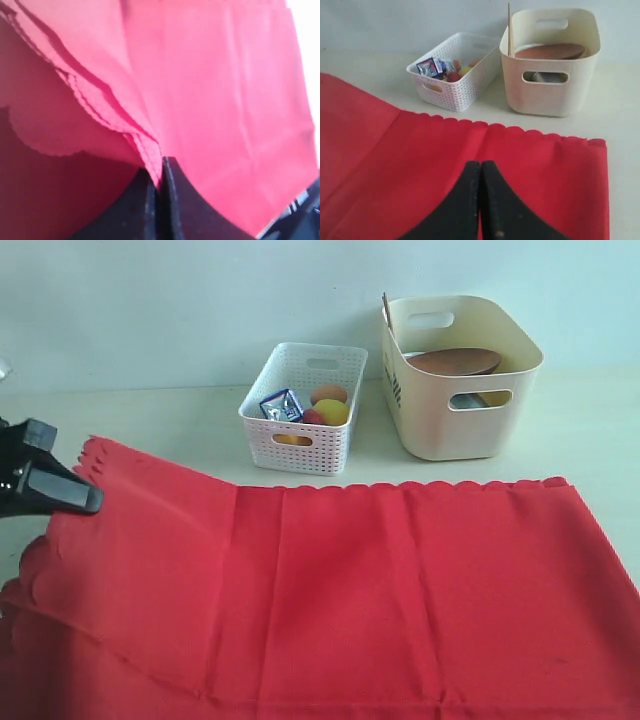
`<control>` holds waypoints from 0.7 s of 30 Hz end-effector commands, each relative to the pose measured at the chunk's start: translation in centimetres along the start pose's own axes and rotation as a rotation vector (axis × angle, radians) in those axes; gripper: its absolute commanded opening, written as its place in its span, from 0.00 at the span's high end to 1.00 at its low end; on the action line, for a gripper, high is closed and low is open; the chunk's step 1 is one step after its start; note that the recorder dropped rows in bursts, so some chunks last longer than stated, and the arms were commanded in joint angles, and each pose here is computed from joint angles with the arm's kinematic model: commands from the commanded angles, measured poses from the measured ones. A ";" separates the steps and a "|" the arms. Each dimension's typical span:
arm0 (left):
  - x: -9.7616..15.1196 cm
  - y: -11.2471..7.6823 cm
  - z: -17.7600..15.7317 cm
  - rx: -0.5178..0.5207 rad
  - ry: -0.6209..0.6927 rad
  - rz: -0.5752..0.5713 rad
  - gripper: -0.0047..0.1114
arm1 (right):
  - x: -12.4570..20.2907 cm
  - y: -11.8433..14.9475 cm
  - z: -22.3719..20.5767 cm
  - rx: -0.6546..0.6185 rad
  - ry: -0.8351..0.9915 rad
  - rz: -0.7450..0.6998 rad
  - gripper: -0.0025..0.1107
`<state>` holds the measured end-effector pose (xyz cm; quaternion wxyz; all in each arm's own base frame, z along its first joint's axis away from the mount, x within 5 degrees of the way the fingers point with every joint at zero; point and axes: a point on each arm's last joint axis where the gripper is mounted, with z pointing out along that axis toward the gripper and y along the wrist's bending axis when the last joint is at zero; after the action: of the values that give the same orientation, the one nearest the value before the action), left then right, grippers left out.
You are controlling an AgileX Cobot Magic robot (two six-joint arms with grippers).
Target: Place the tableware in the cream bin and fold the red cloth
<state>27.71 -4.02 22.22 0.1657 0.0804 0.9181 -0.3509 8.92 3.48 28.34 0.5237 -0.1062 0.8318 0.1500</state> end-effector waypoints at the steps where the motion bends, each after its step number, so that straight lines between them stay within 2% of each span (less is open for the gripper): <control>1: -1.0 -3.0 -2.6 0.064 -0.020 0.058 0.96 | -1.3 -0.3 3.1 -0.027 0.189 0.019 0.98; 4: -1.4 -4.4 -4.0 0.082 -0.039 0.090 0.96 | -1.5 -0.8 5.5 -0.041 0.323 0.023 0.98; 9: -1.8 -5.8 -5.1 0.110 -0.068 0.111 0.96 | -0.5 -1.7 9.6 -0.047 0.522 0.071 0.98; 16: -2.0 -7.8 -4.5 0.159 -0.044 0.171 0.96 | 1.0 -1.5 13.0 -0.045 0.637 0.067 0.98; 21: -2.0 -9.4 -3.7 0.187 -0.022 0.217 0.96 | 2.9 -2.2 15.6 0.046 0.717 0.075 0.98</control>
<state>26.49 -7.56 30.48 0.1985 0.1799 0.8766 -0.3997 20.50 7.01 20.36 0.2062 -0.1197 0.9627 0.1276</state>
